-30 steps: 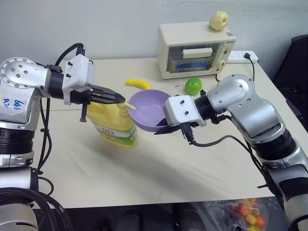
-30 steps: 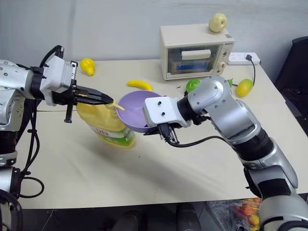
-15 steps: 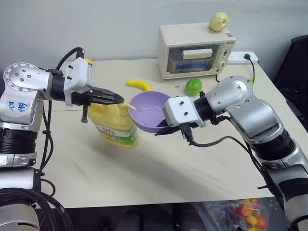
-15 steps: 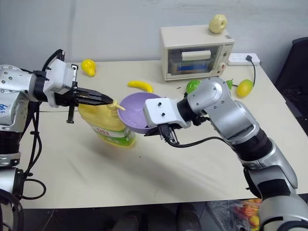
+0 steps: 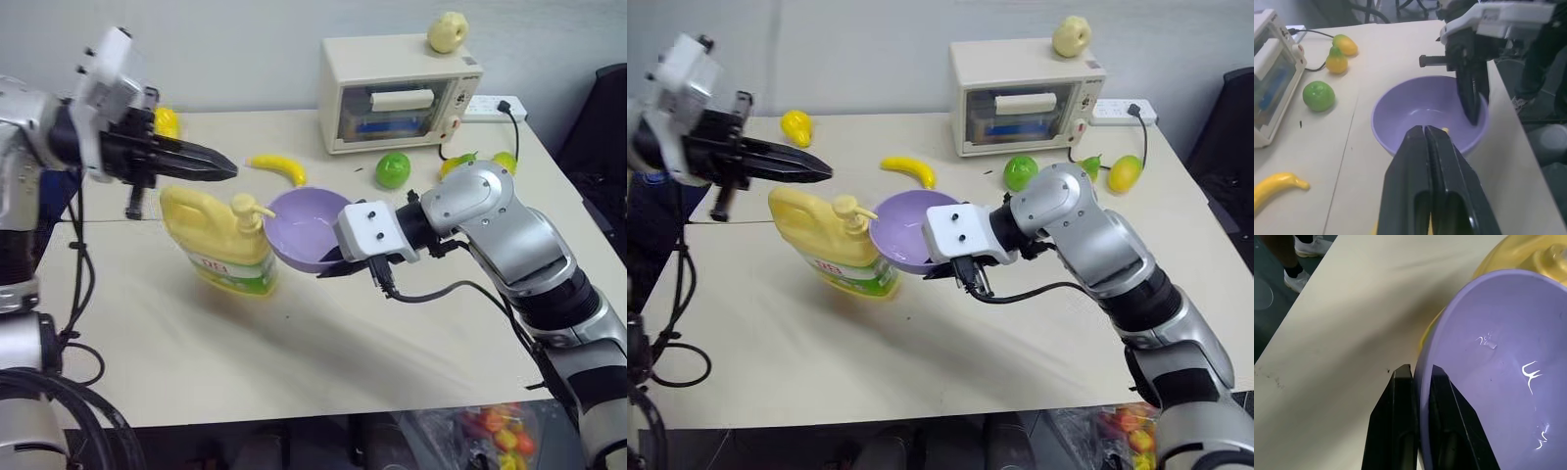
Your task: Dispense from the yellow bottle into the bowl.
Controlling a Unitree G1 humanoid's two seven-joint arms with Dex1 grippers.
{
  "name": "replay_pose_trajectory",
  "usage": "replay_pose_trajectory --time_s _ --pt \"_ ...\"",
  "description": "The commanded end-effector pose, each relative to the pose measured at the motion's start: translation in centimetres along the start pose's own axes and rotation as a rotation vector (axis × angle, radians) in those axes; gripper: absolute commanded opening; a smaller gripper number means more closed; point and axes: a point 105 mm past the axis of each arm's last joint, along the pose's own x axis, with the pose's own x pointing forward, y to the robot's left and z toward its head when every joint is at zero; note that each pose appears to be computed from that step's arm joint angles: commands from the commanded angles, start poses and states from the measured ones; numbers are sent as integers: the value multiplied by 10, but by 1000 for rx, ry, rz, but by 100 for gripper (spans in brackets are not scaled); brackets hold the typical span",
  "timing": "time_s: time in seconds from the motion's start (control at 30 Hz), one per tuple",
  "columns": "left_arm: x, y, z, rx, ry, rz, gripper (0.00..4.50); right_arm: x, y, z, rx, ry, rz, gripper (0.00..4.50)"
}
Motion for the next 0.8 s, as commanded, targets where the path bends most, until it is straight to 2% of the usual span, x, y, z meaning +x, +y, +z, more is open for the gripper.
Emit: replay_pose_trajectory --time_s 0.03,0.23,0.33,0.4,0.5,0.67,0.8 --pt "-17 -19 13 20 -7 -7 113 -10 -3 8 -62 -4 -54 0" --pt "-35 -51 12 -55 5 37 303 -6 10 -13 0 7 -95 0" --pt "-41 -70 8 -97 36 54 396 -1 20 -32 56 25 -132 0" --pt "-45 -82 4 -131 63 82 447 -1 26 -54 118 59 -182 0" --pt "-50 -96 -2 -163 103 129 447 -5 31 -88 194 115 -266 0" --pt "-49 -103 -12 -156 125 183 447 0 37 -132 236 179 -357 0" --pt "-47 -106 -15 -167 124 184 447 5 39 -155 237 219 -400 0"
